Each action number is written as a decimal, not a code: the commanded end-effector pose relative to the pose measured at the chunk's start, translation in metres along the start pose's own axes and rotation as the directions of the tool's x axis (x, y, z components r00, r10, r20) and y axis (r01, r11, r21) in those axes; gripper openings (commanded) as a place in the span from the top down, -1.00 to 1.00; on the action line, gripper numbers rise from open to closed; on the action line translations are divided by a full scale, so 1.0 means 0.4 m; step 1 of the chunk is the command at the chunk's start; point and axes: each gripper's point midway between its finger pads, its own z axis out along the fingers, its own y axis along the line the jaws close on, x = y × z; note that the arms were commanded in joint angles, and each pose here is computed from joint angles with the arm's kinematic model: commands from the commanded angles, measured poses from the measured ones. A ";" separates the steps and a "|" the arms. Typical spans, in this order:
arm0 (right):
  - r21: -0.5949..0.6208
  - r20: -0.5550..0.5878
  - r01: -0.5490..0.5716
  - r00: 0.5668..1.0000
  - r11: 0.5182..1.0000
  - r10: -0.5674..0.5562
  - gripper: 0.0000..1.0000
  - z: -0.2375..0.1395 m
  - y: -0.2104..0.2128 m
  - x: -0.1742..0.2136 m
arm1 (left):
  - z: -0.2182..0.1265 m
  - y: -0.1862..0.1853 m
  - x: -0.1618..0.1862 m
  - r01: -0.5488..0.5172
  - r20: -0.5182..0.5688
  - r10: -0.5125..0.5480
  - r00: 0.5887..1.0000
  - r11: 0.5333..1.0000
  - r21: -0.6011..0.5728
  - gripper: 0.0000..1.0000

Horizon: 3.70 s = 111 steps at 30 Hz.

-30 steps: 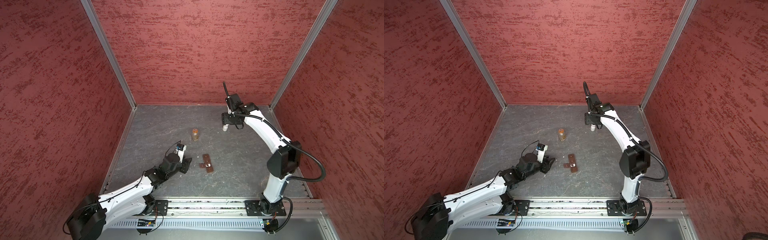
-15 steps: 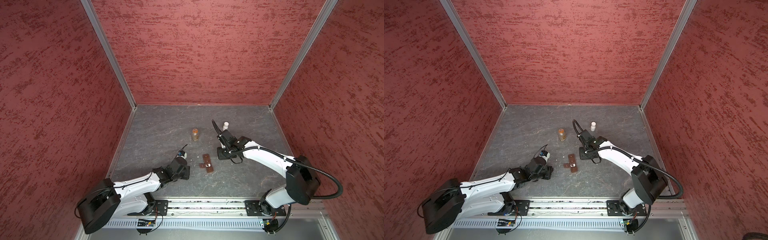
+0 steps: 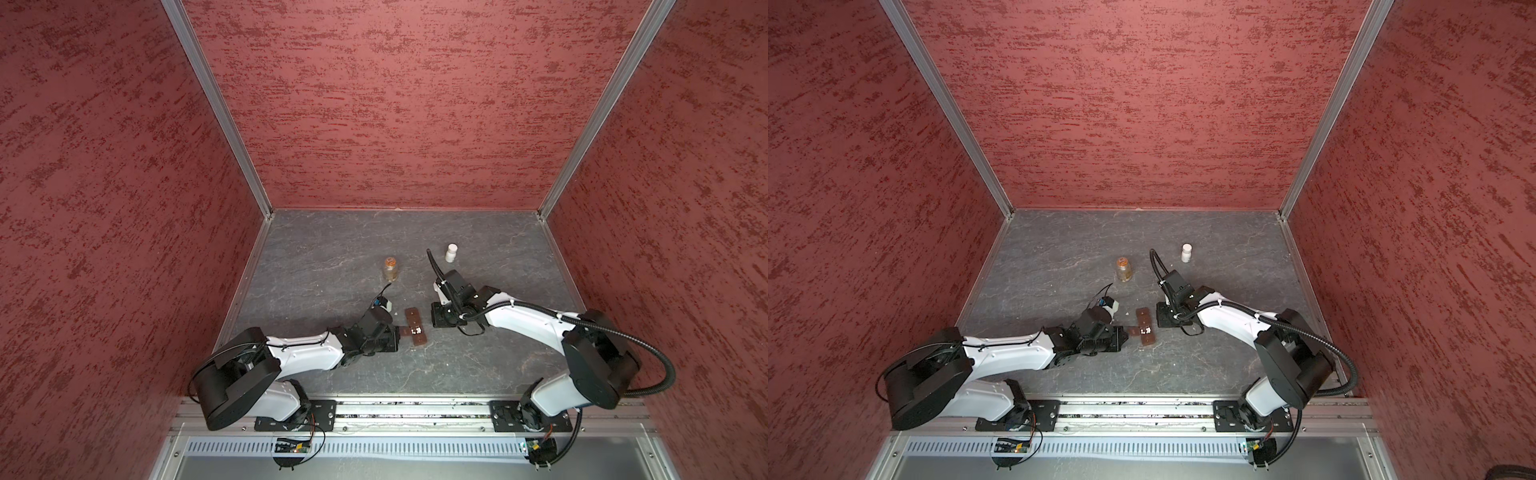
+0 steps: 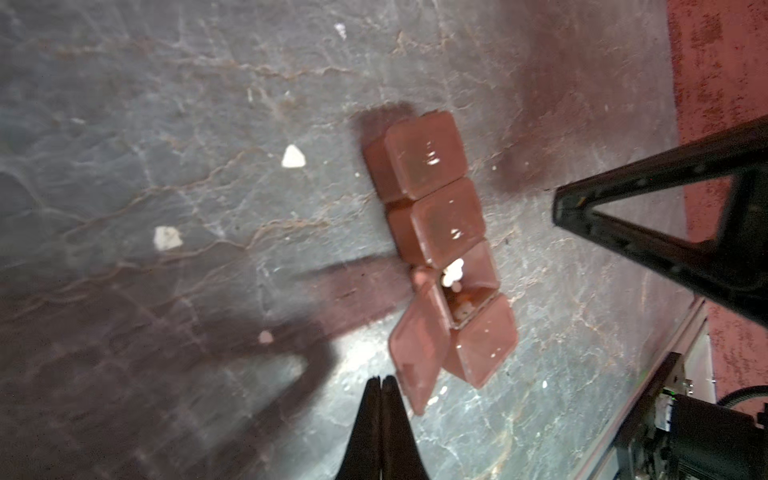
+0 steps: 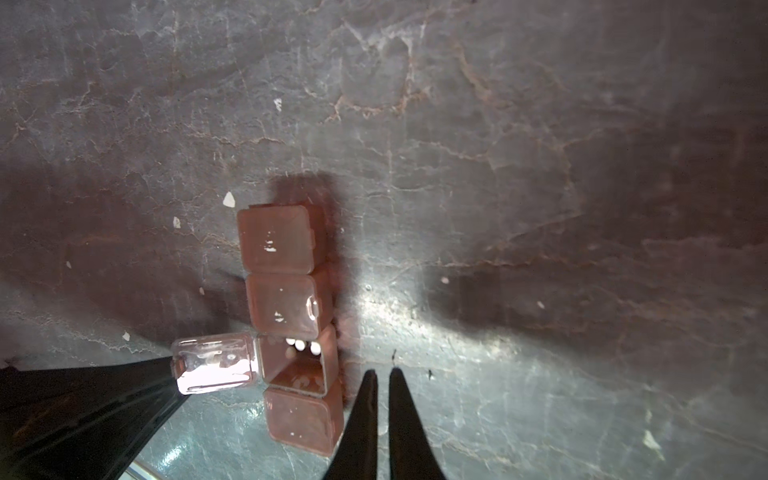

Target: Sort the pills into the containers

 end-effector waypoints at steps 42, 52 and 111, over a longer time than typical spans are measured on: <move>-0.245 -0.077 0.063 0.993 0.968 -0.084 0.06 0.006 0.075 0.039 | 0.103 -0.053 0.005 -0.003 -0.111 0.006 0.994 1.000 0.019 0.44; -0.291 -0.136 0.052 0.986 0.955 -0.095 0.22 0.056 0.081 0.061 | 0.115 -0.032 0.016 0.016 -0.133 -0.015 0.991 1.000 0.007 0.60; 0.208 0.727 -0.203 0.686 0.957 -0.012 -0.11 -0.481 -0.263 -0.256 | -0.341 0.151 -0.372 -0.001 0.559 0.135 0.818 0.972 -0.234 -0.21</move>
